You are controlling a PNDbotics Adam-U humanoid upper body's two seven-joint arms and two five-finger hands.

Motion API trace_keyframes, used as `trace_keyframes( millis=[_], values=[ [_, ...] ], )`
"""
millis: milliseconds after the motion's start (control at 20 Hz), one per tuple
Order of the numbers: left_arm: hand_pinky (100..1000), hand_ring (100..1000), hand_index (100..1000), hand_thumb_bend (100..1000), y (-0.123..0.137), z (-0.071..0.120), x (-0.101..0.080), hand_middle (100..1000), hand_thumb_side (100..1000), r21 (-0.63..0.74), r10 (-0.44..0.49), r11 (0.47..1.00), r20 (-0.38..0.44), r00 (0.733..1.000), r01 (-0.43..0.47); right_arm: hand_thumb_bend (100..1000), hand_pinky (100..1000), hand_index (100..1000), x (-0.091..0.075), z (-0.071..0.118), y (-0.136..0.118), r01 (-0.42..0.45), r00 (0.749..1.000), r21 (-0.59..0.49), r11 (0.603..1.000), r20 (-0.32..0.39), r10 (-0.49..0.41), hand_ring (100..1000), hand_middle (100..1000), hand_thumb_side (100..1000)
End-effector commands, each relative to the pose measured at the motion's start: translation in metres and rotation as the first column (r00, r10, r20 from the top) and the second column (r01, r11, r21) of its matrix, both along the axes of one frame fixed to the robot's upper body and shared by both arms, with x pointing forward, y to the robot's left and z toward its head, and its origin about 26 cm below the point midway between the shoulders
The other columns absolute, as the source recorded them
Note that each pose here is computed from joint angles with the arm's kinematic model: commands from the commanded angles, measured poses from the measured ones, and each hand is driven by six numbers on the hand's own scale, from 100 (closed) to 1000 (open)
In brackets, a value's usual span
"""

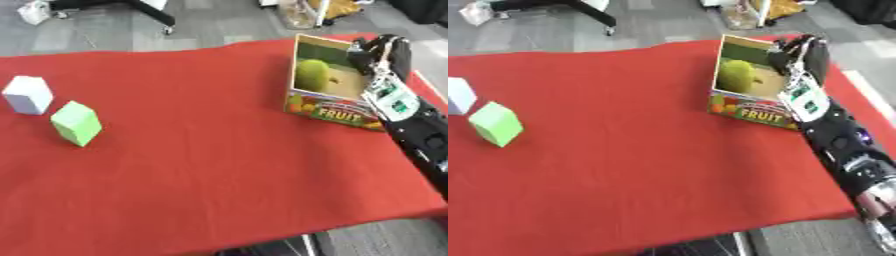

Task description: Pick up the objects with one hand, pass them to the other hand, and then place them into the box on the other side of the table.

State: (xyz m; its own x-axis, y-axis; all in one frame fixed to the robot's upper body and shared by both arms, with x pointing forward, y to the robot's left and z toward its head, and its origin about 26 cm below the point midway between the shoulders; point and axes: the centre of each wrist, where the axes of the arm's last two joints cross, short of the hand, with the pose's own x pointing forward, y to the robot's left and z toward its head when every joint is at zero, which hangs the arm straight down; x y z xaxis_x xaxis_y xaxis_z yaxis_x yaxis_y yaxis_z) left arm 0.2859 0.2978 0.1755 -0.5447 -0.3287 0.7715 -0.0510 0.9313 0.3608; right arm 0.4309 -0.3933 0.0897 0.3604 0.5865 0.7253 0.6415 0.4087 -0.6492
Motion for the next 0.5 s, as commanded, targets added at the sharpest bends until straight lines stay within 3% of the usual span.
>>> trace_keyframes(
  millis=[50,200,500],
  values=[
    [798,635,729,114,0.0003,0.0057,-0.0021,625,780,0.011,-0.001,1.000,0.028,1.000,0.000,100,349,804,0.0005,0.0030,-0.0147,0.027,0.999,-0.009,1.000,-0.023,-0.027,467,517,684],
    [798,635,729,114,0.0006,0.0041,-0.0027,624,783,0.011,0.004,1.000,0.022,1.000,-0.004,100,355,837,-0.0026,-0.0026,-0.0201,0.034,0.999,0.010,0.999,-0.037,-0.034,476,537,758],
    [798,634,728,112,0.0006,0.0023,-0.0033,623,789,0.011,0.007,1.000,0.010,1.000,-0.007,100,357,849,-0.0063,-0.0009,-0.0231,0.035,0.999,0.023,0.999,0.006,-0.036,478,542,766]
  ],
)
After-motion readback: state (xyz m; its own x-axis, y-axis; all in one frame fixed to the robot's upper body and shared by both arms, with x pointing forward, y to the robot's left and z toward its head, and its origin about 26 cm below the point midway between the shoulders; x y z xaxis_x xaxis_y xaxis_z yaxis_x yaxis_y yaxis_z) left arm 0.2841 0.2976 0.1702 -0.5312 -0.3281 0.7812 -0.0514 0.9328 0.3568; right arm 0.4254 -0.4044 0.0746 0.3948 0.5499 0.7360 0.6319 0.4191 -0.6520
